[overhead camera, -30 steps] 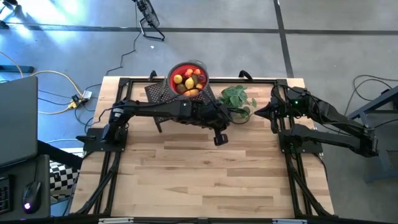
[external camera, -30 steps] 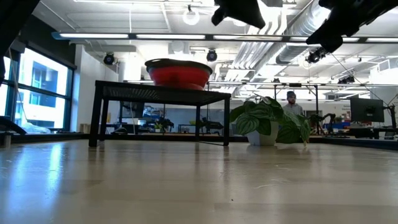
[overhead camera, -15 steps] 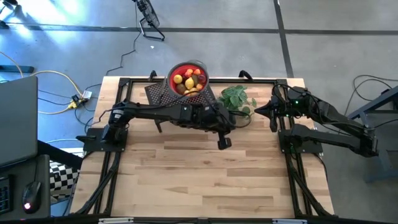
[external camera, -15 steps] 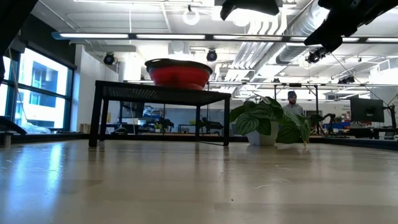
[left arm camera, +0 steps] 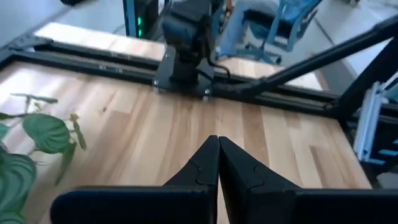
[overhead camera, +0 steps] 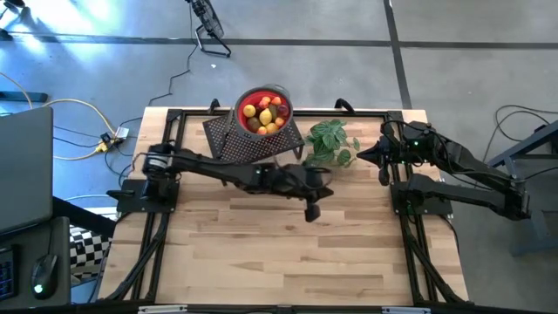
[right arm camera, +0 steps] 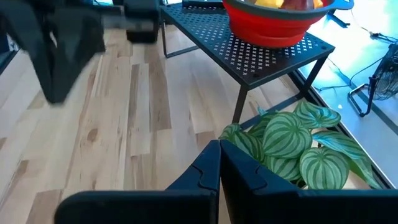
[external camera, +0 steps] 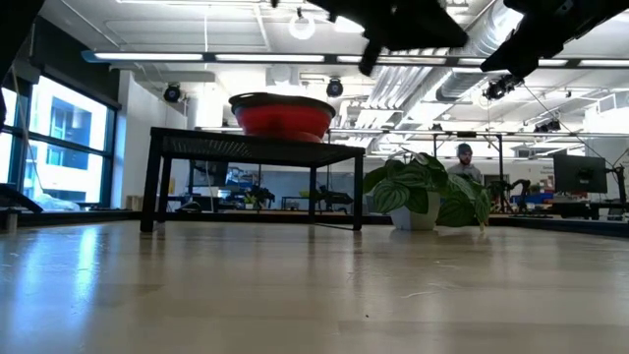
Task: Pick & Place Fruit
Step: Return to Home Position
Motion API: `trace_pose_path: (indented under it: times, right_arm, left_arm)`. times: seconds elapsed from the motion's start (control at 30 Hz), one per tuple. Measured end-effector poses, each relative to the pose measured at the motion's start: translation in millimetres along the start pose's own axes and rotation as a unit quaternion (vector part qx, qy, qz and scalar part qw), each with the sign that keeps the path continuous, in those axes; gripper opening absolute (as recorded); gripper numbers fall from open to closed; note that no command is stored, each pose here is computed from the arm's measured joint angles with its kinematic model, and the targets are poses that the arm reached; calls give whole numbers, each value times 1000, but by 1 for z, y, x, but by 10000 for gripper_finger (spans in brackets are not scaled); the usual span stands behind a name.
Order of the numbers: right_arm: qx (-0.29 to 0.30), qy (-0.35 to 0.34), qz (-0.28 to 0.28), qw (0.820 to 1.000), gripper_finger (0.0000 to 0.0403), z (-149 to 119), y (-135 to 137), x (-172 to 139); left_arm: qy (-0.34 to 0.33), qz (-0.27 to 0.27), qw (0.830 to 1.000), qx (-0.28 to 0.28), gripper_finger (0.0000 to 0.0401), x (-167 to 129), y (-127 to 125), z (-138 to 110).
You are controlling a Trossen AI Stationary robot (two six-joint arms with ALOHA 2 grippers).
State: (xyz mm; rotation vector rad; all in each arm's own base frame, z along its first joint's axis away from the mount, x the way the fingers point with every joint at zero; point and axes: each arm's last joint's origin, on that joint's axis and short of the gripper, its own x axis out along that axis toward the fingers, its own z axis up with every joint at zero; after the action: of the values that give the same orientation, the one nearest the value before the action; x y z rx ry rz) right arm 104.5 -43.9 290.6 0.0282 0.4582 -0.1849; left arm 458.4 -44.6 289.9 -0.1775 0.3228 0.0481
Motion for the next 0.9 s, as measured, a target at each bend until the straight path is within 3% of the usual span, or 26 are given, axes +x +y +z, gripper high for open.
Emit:
trace_pose_path:
  times: [0.33,0.53,0.9]
  right_arm:
    - [3,-4,-2,1000,2,1,0,0]
    - [33,-15,-9,999,2,3,-1,0]
    - [80,-17,-82,993,2,2,-5,-3]
  left_arm:
    - [-38,31,997,52,3,-74,9,8]
    - [-29,40,997,66,3,-113,18,-6]
    - [-48,54,996,61,3,-185,34,-39]
